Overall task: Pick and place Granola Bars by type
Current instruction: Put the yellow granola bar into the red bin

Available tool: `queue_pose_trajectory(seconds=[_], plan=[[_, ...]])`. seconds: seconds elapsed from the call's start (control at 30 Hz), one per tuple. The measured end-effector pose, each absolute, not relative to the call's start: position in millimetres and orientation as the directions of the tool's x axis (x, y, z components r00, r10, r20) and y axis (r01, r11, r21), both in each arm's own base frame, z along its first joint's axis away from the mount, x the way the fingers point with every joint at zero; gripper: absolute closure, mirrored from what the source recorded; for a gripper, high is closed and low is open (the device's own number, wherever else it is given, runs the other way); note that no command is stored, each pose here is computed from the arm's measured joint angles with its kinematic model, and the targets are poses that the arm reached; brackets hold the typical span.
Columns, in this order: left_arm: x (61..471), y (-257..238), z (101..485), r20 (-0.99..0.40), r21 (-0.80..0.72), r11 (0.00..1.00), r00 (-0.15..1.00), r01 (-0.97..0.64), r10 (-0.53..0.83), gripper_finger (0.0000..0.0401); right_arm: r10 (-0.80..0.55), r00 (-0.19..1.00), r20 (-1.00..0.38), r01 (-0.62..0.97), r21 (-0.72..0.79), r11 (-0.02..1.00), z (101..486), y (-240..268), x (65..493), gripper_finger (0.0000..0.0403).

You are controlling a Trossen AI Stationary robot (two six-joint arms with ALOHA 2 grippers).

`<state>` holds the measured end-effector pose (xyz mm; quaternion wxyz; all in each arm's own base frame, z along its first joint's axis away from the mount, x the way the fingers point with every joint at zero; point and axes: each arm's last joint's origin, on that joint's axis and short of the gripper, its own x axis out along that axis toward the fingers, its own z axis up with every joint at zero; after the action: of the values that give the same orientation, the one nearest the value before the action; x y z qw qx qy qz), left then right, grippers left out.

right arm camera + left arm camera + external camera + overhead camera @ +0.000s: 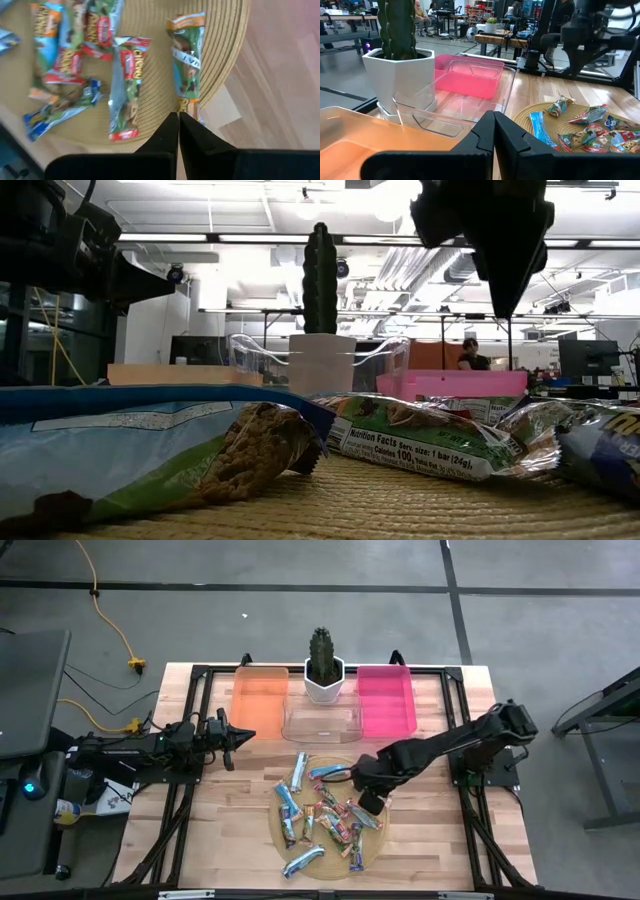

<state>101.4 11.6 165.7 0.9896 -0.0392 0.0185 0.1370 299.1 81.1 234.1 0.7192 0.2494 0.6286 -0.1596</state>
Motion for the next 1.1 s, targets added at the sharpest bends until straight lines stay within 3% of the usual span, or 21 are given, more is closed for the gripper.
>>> queue_pose_trajectory(seconds=[0.17, 0.7, 0.93, 1.1], plan=[[101.4, 11.6, 165.7, -0.047, -0.073, 0.959, 0.962, -0.272, 0.269, 0.04, 0.071, 0.143, -0.987, 0.555, 0.139, 0.82, 227.2, 81.7, 302.6, 0.0378], [101.4, 11.6, 165.7, -0.047, -0.073, 0.959, 0.962, -0.272, 0.27, 0.04, -0.067, 0.233, -0.97, 0.496, 0.059, 0.867, 221.5, 78.2, 307.3, 0.019], [101.4, 11.6, 165.7, -0.047, -0.073, 0.959, 0.962, -0.273, 0.27, 0.04, -0.058, 0.146, -0.988, 0.509, 0.025, 0.86, 192.7, 75.7, 292.4, 0.0163], [101.4, 11.6, 165.7, -0.047, -0.073, 0.959, 0.962, -0.272, 0.269, 0.04, 0.002, 0.19, -0.982, 0.493, 0.097, 0.865, 178.4, 77.0, 292.3, 0.0166]])
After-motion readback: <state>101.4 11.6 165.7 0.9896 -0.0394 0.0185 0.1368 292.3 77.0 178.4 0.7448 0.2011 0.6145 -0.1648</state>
